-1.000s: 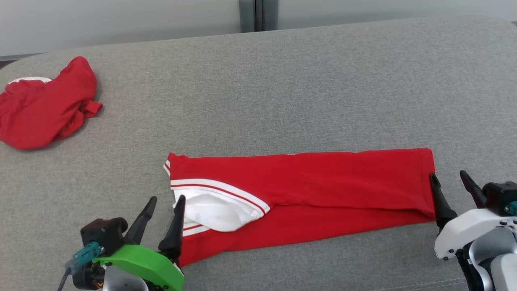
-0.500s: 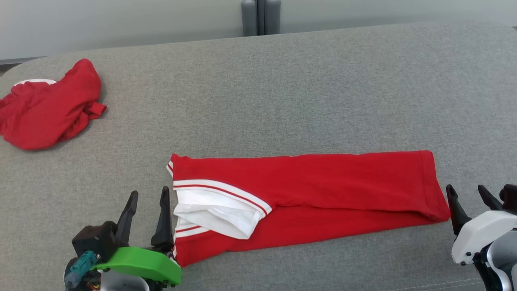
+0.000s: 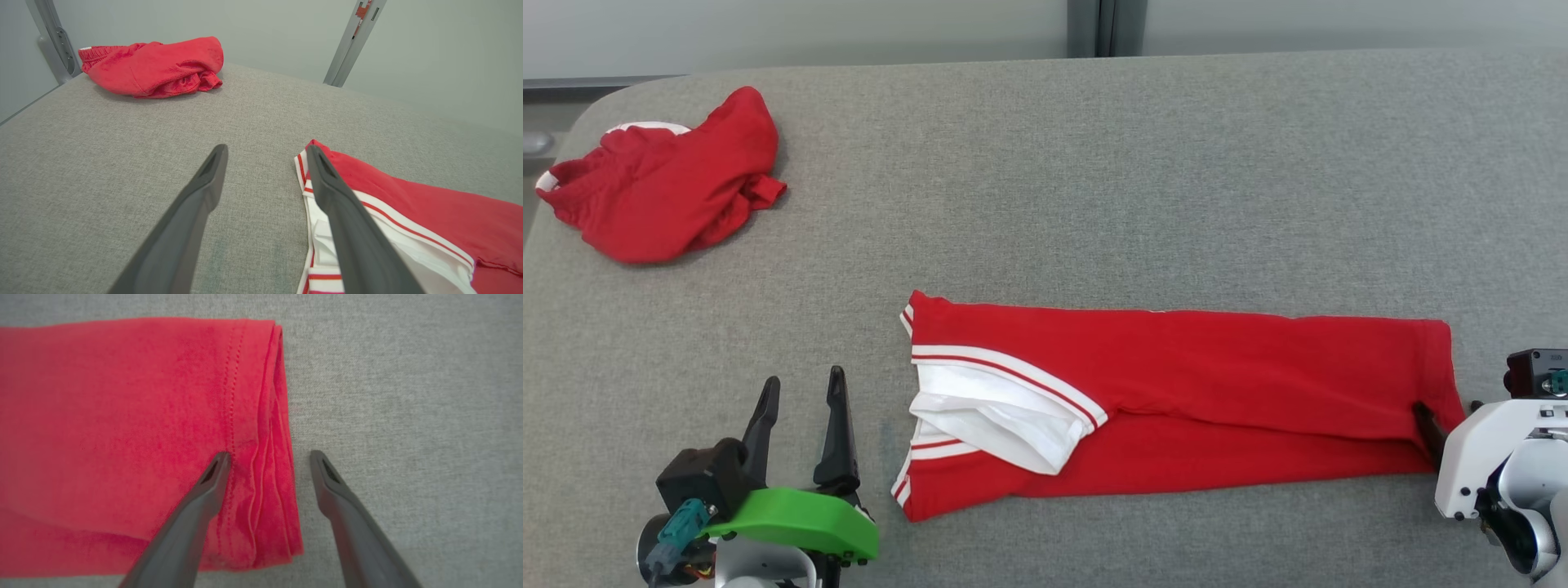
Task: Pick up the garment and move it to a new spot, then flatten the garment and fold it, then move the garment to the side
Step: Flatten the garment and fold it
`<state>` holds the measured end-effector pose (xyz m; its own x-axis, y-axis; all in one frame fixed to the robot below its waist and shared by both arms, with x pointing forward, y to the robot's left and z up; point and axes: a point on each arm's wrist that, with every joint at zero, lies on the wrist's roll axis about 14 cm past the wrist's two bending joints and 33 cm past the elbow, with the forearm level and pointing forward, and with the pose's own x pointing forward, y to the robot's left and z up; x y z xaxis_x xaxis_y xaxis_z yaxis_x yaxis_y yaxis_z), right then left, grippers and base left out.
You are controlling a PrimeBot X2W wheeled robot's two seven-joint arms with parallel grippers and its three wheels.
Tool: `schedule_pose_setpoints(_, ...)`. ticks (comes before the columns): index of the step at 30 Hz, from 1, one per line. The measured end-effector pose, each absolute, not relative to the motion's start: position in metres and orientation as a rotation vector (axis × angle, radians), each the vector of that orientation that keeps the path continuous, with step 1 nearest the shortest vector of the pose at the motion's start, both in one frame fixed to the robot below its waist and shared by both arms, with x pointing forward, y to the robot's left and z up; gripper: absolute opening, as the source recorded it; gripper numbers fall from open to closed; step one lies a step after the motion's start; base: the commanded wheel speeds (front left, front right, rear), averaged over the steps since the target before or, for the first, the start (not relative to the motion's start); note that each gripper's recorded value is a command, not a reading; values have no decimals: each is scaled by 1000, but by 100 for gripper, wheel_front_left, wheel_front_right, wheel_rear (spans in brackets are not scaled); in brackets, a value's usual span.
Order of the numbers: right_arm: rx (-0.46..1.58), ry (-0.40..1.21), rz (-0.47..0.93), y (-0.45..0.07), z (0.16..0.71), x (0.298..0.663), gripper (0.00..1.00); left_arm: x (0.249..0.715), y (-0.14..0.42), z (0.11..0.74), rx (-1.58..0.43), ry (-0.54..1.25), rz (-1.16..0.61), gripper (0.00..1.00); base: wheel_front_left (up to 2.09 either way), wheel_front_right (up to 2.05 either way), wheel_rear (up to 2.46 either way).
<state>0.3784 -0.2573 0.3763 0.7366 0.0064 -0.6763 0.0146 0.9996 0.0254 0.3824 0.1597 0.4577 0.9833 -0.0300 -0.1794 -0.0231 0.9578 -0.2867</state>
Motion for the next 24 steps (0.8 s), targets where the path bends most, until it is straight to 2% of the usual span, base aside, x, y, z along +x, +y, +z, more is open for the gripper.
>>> schedule_pose_setpoints(1, 24, 759, 4, -255, 373, 379, 100, 382, 162, 458, -291, 181, 3, 100, 0, 0, 0)
schedule_pose_setpoints(2, 15, 770, 9, -255, 371, 380, 66, 382, 163, 457, -289, 182, 8, 100, 0, 0, 0)
schedule_pose_setpoints(3, 13, 776, 13, -255, 369, 381, 39, 381, 164, 457, -289, 183, 11, 100, 0, 0, 0)
schedule_pose_setpoints(4, 23, 777, 16, -253, 369, 382, 25, 381, 165, 457, -289, 183, 14, 100, 0, 0, 0)
schedule_pose_setpoints(5, 37, 772, 20, -251, 369, 384, 5, 381, 166, 457, -290, 183, 16, 100, 0, 0, 0)
schedule_pose_setpoints(6, 50, 770, 22, -250, 369, 384, 0, 381, 166, 457, -290, 182, 15, 100, 0, 0, 0)
schedule_pose_setpoints(10, 71, 743, 10, -254, 374, 387, 0, 381, 162, 458, -289, 180, 4, 100, 0, 0, 0)
schedule_pose_setpoints(18, 36, 676, -180, -342, 407, 376, 0, 386, 136, 459, -301, 192, -71, 100, 0, 0, 0)
schedule_pose_setpoints(24, 44, 652, -233, -360, 416, 367, 0, 392, 122, 454, -302, 210, -113, 100, 0, 0, 0)
